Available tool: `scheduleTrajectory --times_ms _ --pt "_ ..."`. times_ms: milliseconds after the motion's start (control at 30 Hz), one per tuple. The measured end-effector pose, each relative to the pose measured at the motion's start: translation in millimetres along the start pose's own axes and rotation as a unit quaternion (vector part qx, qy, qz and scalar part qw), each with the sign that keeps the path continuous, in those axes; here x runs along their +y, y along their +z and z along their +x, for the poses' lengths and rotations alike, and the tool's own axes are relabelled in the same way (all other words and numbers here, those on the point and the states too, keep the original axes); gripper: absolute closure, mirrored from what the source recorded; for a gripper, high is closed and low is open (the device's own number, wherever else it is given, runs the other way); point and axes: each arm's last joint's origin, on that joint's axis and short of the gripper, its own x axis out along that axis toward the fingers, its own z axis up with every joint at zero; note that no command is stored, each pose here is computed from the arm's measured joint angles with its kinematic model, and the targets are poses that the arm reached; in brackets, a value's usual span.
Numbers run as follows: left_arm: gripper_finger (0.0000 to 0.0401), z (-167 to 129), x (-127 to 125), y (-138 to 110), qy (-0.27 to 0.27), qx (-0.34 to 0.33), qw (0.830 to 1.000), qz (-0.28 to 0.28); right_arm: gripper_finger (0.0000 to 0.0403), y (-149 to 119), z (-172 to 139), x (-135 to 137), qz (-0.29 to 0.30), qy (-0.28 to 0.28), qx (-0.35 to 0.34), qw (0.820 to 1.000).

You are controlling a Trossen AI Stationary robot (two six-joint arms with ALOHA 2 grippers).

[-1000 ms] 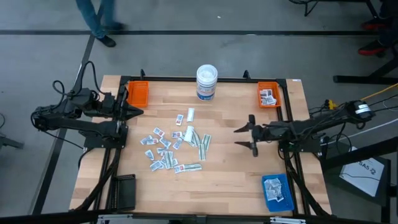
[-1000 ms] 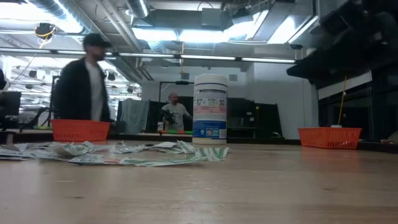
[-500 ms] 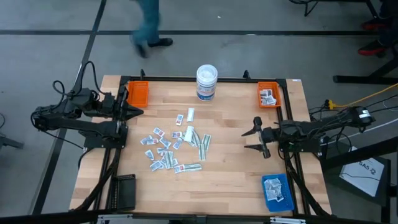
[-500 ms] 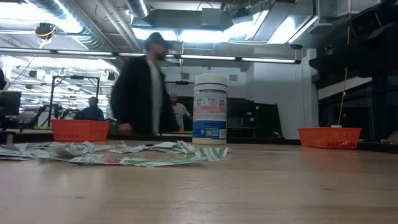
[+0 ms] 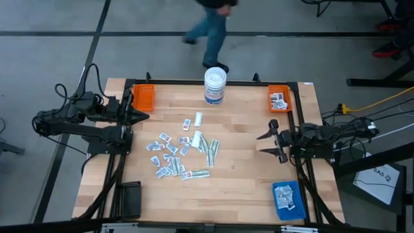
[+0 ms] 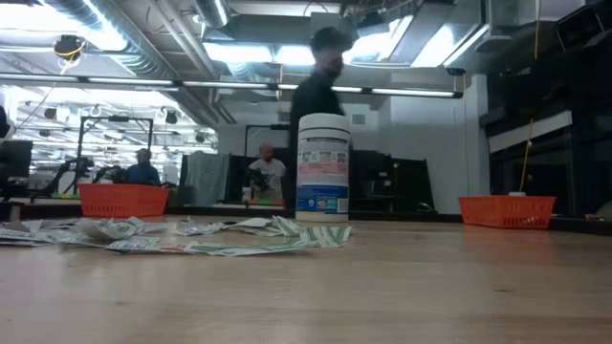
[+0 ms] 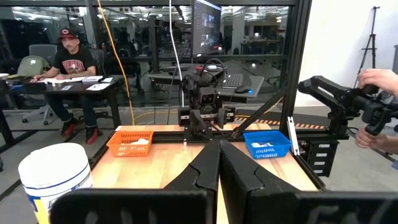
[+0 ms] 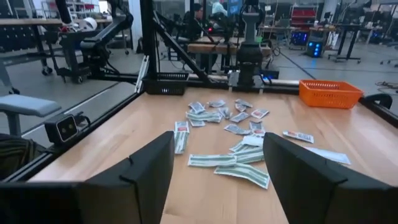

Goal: Pick & Place First Aid Supplies
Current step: Put the orange ointment pack into the left orange bin

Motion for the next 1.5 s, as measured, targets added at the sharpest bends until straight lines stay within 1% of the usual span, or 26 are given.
scheduleTrajectory --times_ms 167,300,567,700,900,1500 --pt "0.0397 0 0 0 0.0 0.0 1.0 0.0 0.0158 1 -7 0 0.001 -0.002 -0.01 1.0" --pt "0.0397 0 0 0 0.0 0.0 1.0 0.0 0.0158 3 -10 -3 0.013 -0.016 -0.028 0.999" --pt "0.0397 0 0 0 0.0 0.0 1.0 0.0 0.0158 4 -10 -9 0.039 -0.047 -0.034 0.998" --pt "0.0397 0 0 0 0.0 0.0 1.0 0.0 0.0158 2 -11 -12 0.039 -0.059 -0.027 0.997" --pt "0.0397 0 0 0 0.0 0.0 1.0 0.0 0.0158 2 -10 -12 0.079 -0.06 -0.027 0.995" --pt "0.0397 0 0 0 0.0 0.0 1.0 0.0 0.0158 2 -10 -12 0.075 -0.06 -0.027 0.995"
